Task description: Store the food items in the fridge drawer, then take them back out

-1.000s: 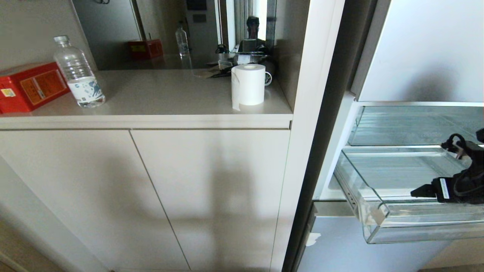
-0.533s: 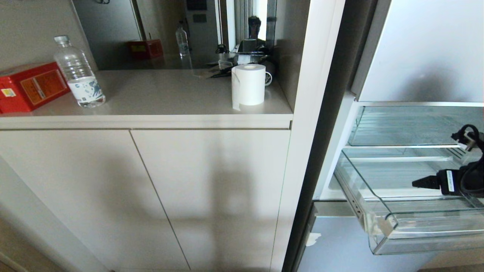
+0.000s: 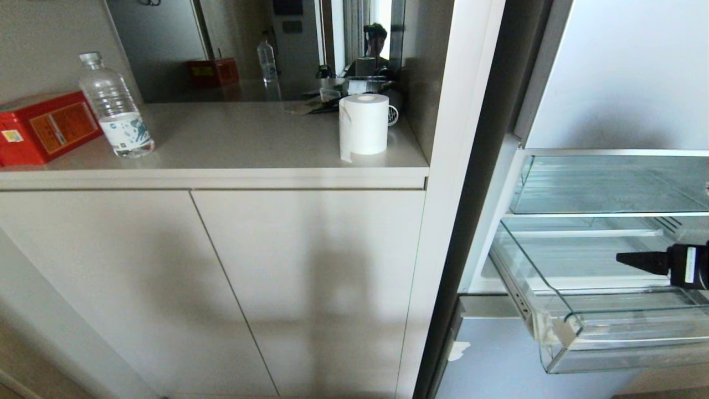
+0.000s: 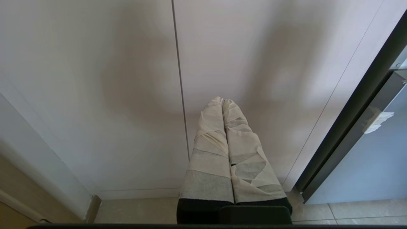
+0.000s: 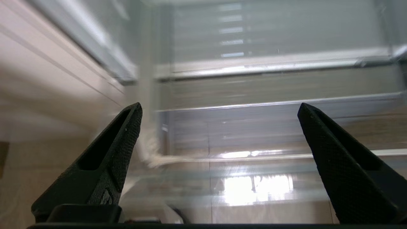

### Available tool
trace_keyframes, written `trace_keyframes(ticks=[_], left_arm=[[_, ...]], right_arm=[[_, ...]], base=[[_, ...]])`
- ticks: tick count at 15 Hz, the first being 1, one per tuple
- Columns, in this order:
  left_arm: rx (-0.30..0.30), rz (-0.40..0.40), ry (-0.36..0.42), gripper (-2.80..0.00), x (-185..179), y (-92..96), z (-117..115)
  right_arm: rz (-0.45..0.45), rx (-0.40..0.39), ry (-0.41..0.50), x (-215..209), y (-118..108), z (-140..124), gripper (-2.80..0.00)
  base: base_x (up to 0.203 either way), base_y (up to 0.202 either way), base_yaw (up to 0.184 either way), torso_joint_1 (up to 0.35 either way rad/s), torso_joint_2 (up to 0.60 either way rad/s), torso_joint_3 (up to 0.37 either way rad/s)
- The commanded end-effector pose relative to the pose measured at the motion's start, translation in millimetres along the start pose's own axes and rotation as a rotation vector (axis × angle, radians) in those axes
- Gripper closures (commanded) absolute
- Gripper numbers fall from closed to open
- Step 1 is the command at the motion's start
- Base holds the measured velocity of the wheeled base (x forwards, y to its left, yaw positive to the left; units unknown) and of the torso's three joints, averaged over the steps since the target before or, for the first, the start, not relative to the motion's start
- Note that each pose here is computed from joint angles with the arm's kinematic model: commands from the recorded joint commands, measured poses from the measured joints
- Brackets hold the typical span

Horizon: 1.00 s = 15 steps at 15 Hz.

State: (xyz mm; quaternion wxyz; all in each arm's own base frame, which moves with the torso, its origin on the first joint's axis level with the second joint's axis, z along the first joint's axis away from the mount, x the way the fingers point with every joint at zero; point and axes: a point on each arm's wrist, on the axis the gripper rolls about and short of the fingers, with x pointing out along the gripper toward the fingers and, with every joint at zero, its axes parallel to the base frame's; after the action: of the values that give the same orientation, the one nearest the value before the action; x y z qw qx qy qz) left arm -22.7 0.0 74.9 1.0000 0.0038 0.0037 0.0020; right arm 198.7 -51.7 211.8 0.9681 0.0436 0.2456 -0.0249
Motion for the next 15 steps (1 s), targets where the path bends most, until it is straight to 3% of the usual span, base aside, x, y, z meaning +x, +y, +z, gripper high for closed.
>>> trace_keyframes(ticks=[1, 2, 8, 13, 15], left_arm=[[0.000, 0.002, 0.000, 0.00, 0.0, 0.0, 0.0], [0.000, 0.001, 0.000, 0.00, 0.0, 0.0, 0.0], [0.000, 0.001, 0.000, 0.00, 0.0, 0.0, 0.0], [0.000, 0.001, 0.000, 0.00, 0.0, 0.0, 0.0], [0.000, 0.001, 0.000, 0.00, 0.0, 0.0, 0.0]], right_arm=[[0.008, -0.034, -0.188, -67.3, 15.6, -10.5, -2.80], [0.013, -0.042, -0.238, -86.2, 20.3, -20.3, 0.00], [0.086, -0.097, -0.449, -151.2, 39.5, -105.5, 0.00], [0.193, -0.130, -0.427, -142.9, 37.9, -160.8, 0.00], [0.165, -0.193, -0.408, -133.6, 33.5, -188.9, 0.00]], base=[[0.000, 0.000, 0.000, 0.000, 0.00, 0.000], [0.000, 0.000, 0.000, 0.000, 0.00, 0.000], [0.000, 0.000, 0.000, 0.000, 0.00, 0.000], [0.000, 0.000, 0.000, 0.000, 0.00, 0.000], [0.000, 0.000, 0.000, 0.000, 0.00, 0.000]])
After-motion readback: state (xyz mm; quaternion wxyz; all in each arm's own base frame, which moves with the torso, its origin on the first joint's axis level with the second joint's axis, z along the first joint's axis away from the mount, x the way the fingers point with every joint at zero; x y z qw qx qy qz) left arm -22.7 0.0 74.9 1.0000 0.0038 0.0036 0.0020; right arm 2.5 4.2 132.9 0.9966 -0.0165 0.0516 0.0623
